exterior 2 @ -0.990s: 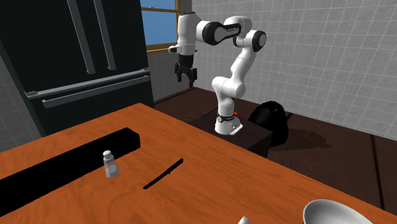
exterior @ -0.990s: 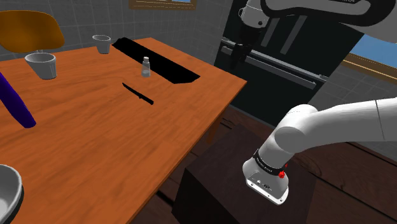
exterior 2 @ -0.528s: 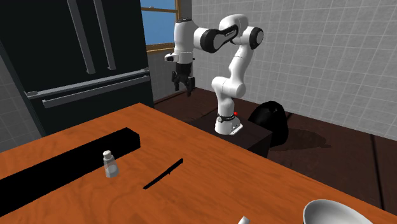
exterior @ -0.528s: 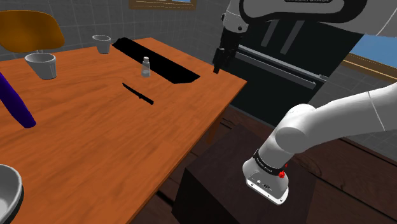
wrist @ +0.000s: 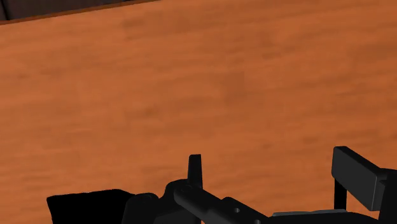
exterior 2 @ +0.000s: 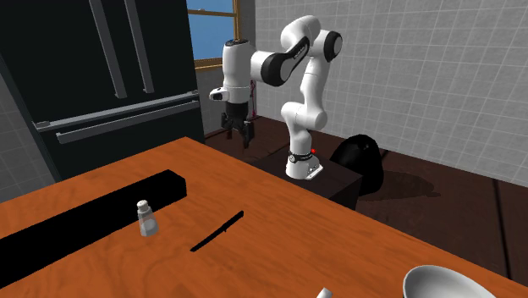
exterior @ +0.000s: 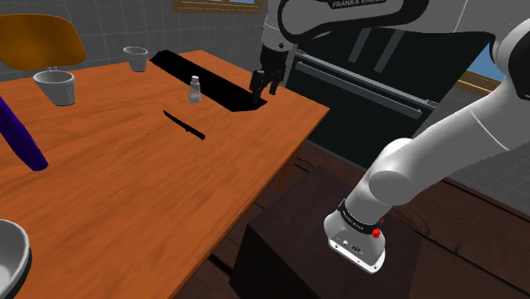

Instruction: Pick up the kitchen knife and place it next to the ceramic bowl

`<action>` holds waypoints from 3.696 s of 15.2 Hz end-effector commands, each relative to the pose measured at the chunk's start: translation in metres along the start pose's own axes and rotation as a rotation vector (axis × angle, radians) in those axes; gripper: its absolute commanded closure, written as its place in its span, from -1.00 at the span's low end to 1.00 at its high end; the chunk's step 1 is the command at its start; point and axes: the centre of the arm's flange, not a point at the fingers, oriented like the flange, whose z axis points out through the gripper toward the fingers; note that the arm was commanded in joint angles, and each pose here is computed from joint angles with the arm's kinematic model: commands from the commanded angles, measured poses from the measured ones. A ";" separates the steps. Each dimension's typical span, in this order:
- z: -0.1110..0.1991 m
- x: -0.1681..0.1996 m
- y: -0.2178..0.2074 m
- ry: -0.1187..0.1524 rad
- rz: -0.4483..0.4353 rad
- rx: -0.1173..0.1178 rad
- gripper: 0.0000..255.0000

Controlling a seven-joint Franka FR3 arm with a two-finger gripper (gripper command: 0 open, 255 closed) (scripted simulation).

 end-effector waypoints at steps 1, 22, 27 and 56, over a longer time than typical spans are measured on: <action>0.011 0.020 -0.014 0.001 -0.002 0.007 -1.00; 0.115 0.200 -0.147 0.011 -0.025 0.066 -1.00; 0.141 0.201 -0.149 0.011 -0.025 0.066 -1.00; 0.086 0.202 -0.147 0.011 -0.025 0.066 1.00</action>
